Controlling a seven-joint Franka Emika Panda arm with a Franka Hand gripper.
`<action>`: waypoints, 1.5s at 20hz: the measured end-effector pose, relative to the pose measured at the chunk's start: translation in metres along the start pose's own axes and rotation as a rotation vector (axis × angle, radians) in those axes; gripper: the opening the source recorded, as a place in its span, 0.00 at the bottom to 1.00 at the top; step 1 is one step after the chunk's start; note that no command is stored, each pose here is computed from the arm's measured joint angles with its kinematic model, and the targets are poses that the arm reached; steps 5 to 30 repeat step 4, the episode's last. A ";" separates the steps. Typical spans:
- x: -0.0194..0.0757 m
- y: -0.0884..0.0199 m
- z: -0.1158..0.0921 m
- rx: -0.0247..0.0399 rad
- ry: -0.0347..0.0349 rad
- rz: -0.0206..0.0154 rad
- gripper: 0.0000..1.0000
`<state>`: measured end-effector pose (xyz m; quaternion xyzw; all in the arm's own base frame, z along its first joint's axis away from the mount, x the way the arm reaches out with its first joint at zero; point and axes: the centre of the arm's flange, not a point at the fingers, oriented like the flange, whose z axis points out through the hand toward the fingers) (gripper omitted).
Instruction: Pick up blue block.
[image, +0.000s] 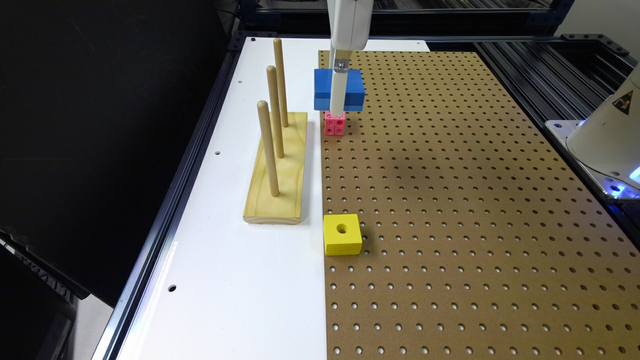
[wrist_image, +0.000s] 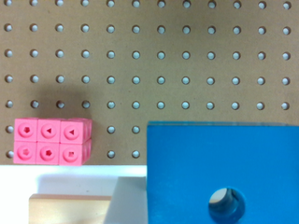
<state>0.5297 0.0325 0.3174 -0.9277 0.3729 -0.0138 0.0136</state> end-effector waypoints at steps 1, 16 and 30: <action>0.0002 0.000 -0.002 0.0025 0.0026 0.0000 0.00; -0.0011 0.001 -0.016 0.0065 0.0084 -0.0003 0.00; -0.0011 0.001 -0.016 0.0065 0.0084 -0.0003 0.00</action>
